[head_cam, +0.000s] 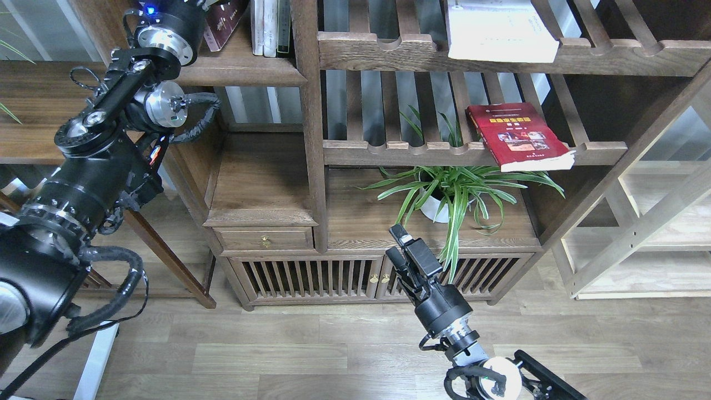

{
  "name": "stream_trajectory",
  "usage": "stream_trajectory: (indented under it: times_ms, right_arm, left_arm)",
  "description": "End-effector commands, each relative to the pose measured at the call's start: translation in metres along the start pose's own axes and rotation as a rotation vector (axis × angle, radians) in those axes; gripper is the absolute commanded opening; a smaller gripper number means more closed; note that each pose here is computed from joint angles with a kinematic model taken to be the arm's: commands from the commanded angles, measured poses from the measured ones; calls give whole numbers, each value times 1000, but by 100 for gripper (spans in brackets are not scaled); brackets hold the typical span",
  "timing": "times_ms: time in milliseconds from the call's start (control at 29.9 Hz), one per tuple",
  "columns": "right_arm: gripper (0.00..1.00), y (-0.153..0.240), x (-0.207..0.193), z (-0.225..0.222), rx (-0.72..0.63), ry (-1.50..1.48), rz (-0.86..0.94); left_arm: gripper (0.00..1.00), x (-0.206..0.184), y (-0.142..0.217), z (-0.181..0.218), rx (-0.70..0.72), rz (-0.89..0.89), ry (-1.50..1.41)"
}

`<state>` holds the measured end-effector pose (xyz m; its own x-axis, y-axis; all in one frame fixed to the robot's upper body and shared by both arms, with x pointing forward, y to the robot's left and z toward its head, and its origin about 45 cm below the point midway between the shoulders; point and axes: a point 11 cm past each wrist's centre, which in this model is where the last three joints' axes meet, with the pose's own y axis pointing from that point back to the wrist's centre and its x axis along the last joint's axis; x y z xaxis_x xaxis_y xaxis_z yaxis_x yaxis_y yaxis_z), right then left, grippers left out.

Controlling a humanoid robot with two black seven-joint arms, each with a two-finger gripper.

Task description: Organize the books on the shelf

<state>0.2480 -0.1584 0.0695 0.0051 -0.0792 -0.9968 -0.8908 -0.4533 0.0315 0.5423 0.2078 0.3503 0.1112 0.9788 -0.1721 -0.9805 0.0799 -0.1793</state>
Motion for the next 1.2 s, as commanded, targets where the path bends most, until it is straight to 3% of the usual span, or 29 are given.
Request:
stream_trajectory:
  times_ms: [0, 1170]
  right_arm:
    - [90, 1, 0, -2, 5, 2, 1]
    - [91, 15, 11, -5, 41, -19, 37]
  left_arm:
    - [0, 1, 0, -3, 11, 2, -7]
    - [0, -5, -3, 1, 11, -19, -187]
